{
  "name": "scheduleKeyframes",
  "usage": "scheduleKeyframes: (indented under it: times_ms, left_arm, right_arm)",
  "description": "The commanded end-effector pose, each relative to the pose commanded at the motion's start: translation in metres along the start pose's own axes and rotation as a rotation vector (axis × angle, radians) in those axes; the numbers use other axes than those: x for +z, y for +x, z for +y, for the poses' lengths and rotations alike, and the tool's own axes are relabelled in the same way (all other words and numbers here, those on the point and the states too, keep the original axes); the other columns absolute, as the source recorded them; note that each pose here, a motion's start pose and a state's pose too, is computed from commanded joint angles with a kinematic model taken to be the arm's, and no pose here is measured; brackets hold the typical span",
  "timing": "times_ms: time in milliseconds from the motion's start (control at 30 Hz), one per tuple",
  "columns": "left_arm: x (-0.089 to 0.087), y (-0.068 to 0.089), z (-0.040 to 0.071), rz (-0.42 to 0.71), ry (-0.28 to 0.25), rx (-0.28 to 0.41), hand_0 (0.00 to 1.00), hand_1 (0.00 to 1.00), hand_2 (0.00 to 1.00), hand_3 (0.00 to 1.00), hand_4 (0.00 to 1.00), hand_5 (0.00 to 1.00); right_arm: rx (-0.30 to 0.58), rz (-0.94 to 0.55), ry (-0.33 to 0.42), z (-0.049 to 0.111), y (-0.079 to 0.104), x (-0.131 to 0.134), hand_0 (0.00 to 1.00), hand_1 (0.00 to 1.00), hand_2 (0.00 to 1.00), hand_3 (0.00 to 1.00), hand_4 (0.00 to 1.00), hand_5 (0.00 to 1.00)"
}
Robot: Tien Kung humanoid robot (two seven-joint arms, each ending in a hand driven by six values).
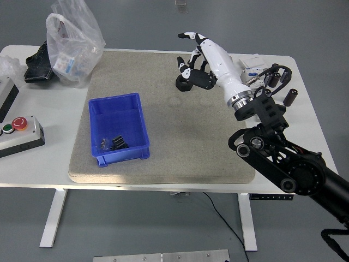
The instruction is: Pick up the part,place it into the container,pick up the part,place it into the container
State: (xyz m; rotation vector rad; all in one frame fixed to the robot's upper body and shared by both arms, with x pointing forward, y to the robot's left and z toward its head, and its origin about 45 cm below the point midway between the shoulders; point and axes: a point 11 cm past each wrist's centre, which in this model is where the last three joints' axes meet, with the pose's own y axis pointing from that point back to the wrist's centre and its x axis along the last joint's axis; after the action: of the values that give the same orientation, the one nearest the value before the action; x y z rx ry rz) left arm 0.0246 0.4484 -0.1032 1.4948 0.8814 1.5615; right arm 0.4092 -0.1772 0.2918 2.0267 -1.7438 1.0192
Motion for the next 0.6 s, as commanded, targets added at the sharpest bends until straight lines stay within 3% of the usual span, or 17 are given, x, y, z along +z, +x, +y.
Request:
scheduleKeyframes:
  times_ms: [33, 200, 233, 367, 400, 433, 600]
  left_arm:
    - [0.002, 0.0, 0.0, 0.001, -0.005, 0.001, 0.665, 0.584, 0.566, 0.625, 0.629, 0.248]
    - [0.007, 0.004, 0.0, -0.002, -0.019, 0.006, 0.665, 0.584, 0.566, 0.625, 0.629, 0.248]
    - [0.008, 0.004, 0.0, -0.002, -0.021, 0.007, 0.665, 0.583, 0.566, 0.625, 0.629, 0.245]
    - [0.007, 0.005, 0.0, -0.003, -0.02, 0.009, 0.665, 0.583, 0.566, 0.625, 0.629, 0.245]
    - [0.006, 0.005, 0.0, -0.002, -0.018, 0.009, 0.665, 0.583, 0.566, 0.625, 0.629, 0.245]
    - [0.005, 0.005, 0.0, -0.002, -0.015, 0.01, 0.665, 0.584, 0.566, 0.625, 0.629, 0.245]
    - [0.003, 0.006, -0.001, -0.004, -0.011, 0.011, 0.665, 0.584, 0.566, 0.625, 0.629, 0.245]
  right_arm:
    - [0.03, -0.03, -0.013, 0.003, 0.009, 0.007, 0.266, 0.454, 0.288, 0.799, 0.648, 0.236]
    - [0.164, -0.142, -0.062, 0.021, 0.049, 0.041, 0.266, 0.454, 0.288, 0.799, 0.648, 0.236]
    - [0.193, -0.16, -0.071, 0.026, 0.058, 0.048, 0.285, 0.477, 0.329, 0.817, 0.74, 0.318]
    - [0.297, -0.211, -0.095, 0.051, 0.089, 0.072, 0.285, 0.477, 0.329, 0.817, 0.74, 0.318]
    - [0.319, -0.219, -0.103, 0.057, 0.095, 0.077, 0.285, 0.477, 0.329, 0.817, 0.74, 0.318]
    - [0.343, -0.231, -0.114, 0.065, 0.1, 0.084, 0.334, 0.534, 0.452, 0.812, 0.785, 0.341]
    - [0.439, -0.276, -0.196, 0.101, 0.116, 0.118, 0.334, 0.534, 0.452, 0.812, 0.785, 0.341]
